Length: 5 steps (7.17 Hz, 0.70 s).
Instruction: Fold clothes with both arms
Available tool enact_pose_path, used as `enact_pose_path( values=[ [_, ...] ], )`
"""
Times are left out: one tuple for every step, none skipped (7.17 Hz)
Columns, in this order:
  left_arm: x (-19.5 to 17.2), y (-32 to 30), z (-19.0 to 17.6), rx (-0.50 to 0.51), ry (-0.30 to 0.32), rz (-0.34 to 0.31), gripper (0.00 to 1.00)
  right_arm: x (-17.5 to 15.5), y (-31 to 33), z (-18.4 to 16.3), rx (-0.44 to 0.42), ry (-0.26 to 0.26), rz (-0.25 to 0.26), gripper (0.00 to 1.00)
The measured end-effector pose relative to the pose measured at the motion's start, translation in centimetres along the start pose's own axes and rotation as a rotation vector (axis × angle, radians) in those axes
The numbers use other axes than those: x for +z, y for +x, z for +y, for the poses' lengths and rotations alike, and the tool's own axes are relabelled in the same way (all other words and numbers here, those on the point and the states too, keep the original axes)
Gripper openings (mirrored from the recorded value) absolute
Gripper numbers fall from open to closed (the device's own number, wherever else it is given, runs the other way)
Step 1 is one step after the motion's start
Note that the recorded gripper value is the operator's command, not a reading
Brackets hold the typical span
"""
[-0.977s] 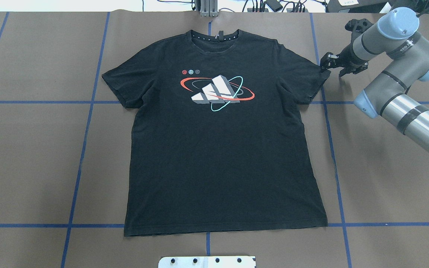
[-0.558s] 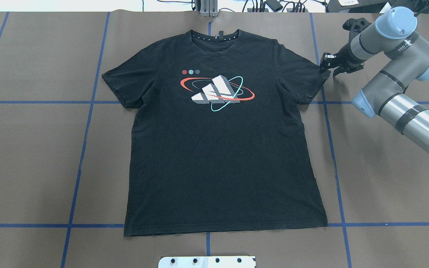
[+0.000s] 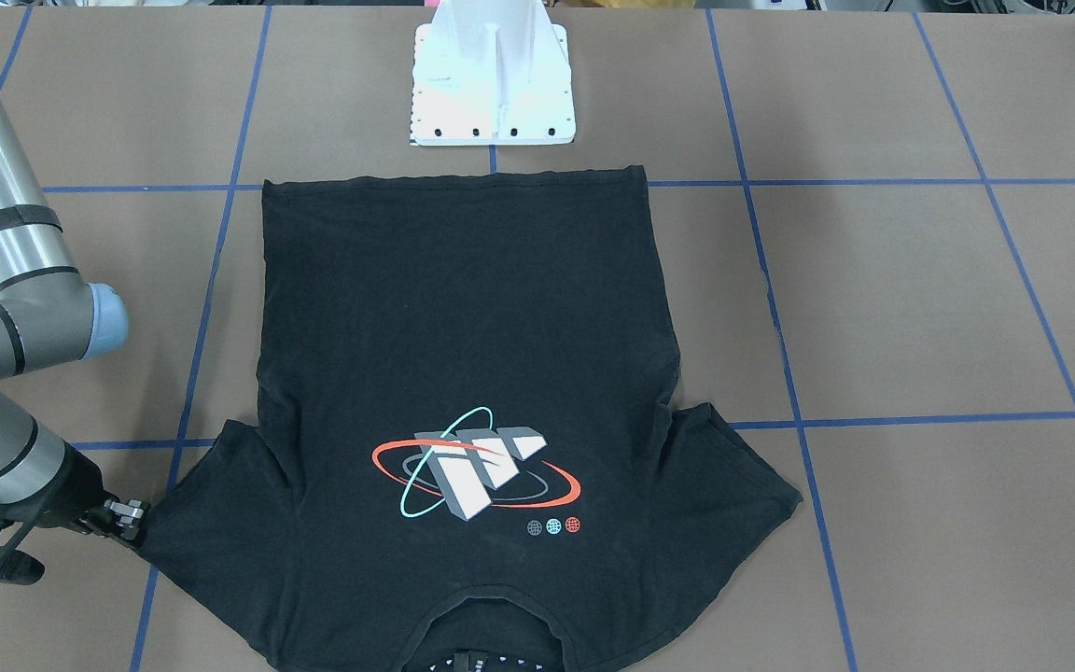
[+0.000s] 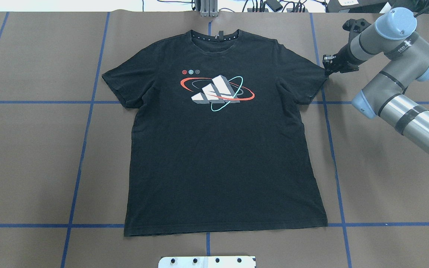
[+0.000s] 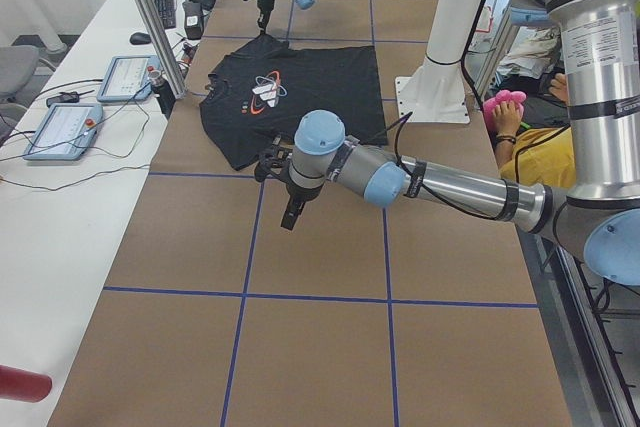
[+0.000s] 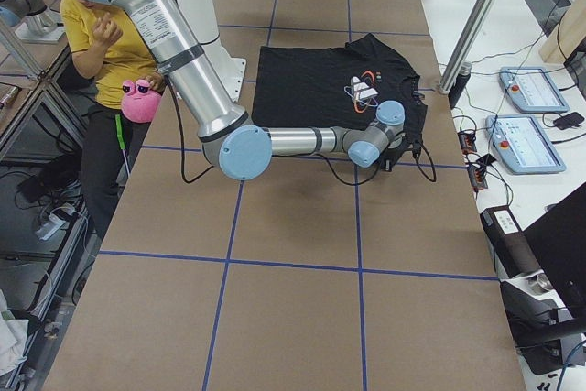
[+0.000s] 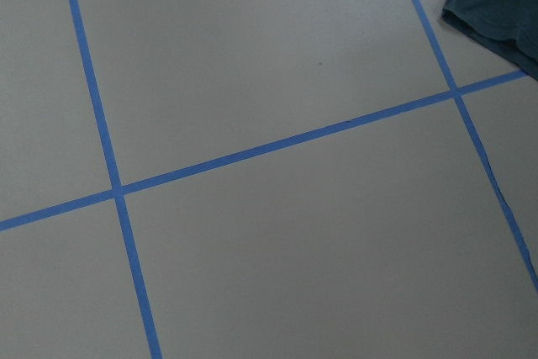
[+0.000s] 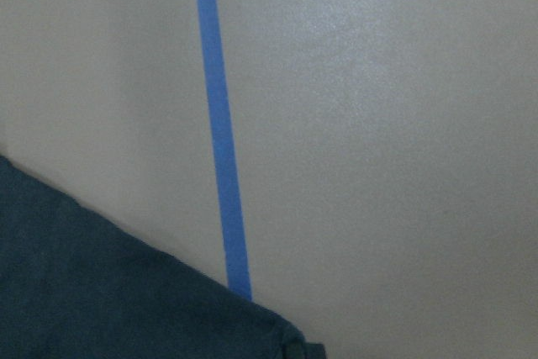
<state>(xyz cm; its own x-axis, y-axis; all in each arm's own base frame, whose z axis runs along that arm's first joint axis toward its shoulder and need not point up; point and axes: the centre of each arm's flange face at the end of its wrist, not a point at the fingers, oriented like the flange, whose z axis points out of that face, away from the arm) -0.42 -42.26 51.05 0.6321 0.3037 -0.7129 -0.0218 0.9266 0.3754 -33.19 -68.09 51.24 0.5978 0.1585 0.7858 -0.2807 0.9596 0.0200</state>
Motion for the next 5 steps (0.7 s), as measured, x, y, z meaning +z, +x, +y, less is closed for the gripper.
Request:
enact_pose_path(
  values=[
    [0.0,0.0,0.0,0.000,0.000,0.000,0.99,-0.7,-1.0,-0.1,0.005,0.007,-0.016,0.00],
    [0.0,0.0,0.0,0.000,0.000,0.001,0.99,-2.0,-2.5,0.0,0.009,0.017,-0.045,0.00],
    [-0.1,0.1,-0.1,0.001,0.002,0.002,0.99,-3.7,-4.5,0.4,0.023,0.025,-0.083,0.00],
    [-0.1,0.1,-0.1,0.002,0.003,0.002,0.99,-4.7,-7.3,1.5,0.040,0.018,-0.124,0.00],
    [-0.1,0.1,-0.2,0.002,0.003,0.002,0.99,-4.7,-11.2,3.3,0.055,-0.005,-0.152,0.00]
  ],
)
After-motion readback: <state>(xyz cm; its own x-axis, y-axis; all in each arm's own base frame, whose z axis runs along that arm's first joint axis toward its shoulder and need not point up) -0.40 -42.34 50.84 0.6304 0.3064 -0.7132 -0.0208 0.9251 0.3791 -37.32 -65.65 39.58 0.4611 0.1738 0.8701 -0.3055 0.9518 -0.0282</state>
